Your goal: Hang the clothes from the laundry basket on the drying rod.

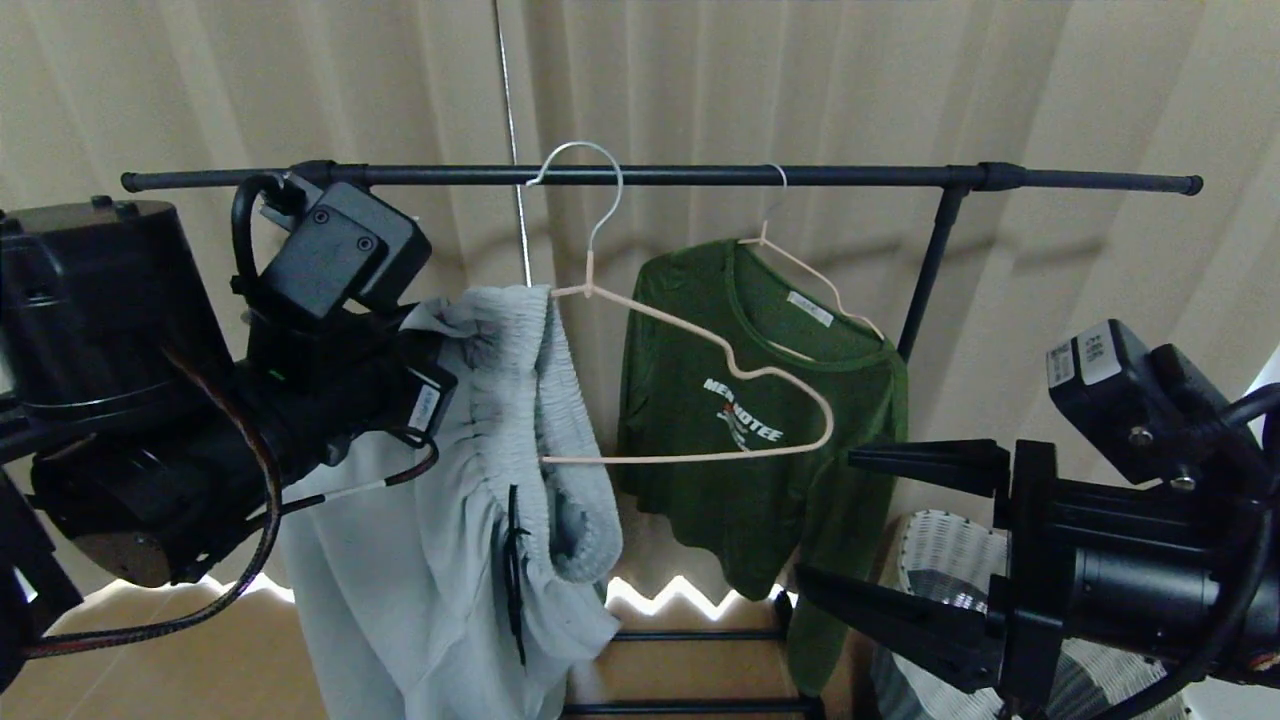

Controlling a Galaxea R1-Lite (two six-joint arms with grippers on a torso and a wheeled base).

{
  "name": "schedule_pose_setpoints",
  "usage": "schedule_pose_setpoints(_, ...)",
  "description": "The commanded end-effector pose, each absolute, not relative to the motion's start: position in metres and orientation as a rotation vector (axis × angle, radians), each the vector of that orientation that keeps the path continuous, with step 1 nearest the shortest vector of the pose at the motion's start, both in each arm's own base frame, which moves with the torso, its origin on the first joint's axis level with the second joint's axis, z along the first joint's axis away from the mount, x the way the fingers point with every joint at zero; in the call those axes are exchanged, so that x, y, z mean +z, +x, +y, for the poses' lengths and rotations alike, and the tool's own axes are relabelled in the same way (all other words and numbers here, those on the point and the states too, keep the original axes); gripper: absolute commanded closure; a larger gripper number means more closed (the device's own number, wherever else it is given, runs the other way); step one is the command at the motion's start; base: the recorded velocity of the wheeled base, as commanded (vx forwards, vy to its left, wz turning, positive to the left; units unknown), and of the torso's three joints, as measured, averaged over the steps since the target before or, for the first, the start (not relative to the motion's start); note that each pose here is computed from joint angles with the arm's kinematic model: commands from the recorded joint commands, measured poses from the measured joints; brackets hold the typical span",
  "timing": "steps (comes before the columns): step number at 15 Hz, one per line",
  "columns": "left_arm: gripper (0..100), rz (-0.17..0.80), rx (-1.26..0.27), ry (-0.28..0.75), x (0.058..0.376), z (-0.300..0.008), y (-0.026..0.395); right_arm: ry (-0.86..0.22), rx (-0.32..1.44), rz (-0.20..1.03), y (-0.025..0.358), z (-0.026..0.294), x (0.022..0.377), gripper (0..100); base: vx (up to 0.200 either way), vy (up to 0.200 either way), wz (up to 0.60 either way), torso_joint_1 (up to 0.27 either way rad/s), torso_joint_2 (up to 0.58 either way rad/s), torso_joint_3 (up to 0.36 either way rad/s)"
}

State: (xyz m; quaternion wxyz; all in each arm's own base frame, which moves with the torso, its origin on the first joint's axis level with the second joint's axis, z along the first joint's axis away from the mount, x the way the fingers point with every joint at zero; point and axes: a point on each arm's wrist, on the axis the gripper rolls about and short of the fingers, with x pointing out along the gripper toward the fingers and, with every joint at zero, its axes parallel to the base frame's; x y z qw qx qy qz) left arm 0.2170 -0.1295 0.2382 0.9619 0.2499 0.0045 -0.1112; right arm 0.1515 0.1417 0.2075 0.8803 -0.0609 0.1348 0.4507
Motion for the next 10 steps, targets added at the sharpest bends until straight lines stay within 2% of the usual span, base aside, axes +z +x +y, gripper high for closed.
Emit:
schedule_pose_setpoints(1,100,-0.006,-0.254,0.429,0.243,-0.139,0.216,-0.136,0.941,0.320,0.157,0.147,0.199,0,0.000,0.000,0.00,0.000,0.00,0.000)
schedule_pose_setpoints(4,100,-0.048,-0.279,0.290,0.261,-0.148,0.214,-0.143,0.956,0.335,0.158,0.153,0.196,0,0.000,0.000,0.00,0.000,0.00,0.000)
schedule_pose_setpoints(7,100,-0.067,-0.319,0.208,0.269,-0.159,0.209,-0.147,0.969,0.343,0.165,0.164,0.188,0,0.000,0.000,0.00,0.000,0.00,0.000)
schedule_pose_setpoints(10,100,-0.070,-0.354,0.191,0.270,-0.166,0.204,-0.144,0.941,0.308,0.178,0.175,0.180,0,0.000,0.000,0.00,0.000,0.00,0.000)
